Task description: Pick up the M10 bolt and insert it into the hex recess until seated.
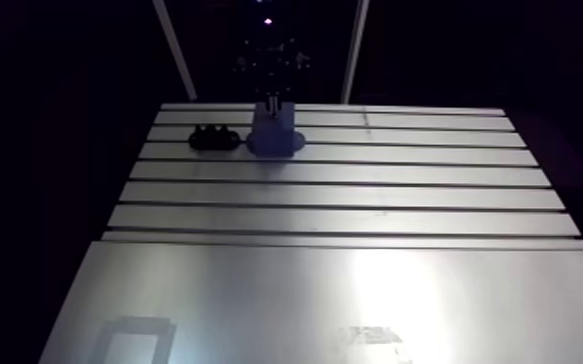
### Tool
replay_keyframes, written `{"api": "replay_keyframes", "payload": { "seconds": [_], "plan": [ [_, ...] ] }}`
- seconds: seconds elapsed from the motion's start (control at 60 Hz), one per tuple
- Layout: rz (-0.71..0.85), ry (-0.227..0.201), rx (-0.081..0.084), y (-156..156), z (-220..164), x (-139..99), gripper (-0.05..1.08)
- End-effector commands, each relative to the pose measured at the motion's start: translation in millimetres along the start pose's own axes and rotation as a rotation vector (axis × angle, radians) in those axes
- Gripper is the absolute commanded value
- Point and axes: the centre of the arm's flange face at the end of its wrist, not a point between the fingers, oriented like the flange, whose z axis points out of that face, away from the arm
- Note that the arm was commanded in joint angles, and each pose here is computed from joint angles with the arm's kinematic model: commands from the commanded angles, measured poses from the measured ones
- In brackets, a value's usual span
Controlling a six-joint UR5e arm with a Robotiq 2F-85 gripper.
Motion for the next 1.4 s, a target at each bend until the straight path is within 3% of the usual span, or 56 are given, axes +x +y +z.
{"api": "replay_keyframes", "payload": {
  "seconds": [0.017, 1.4],
  "plan": [
    [-0.002, 0.009, 0.0, -0.4, 0.5, 1.1, 1.08],
    [-0.002, 0.0, 0.001, -0.9, 7.4, -2.7, 1.08]
  ]
}}
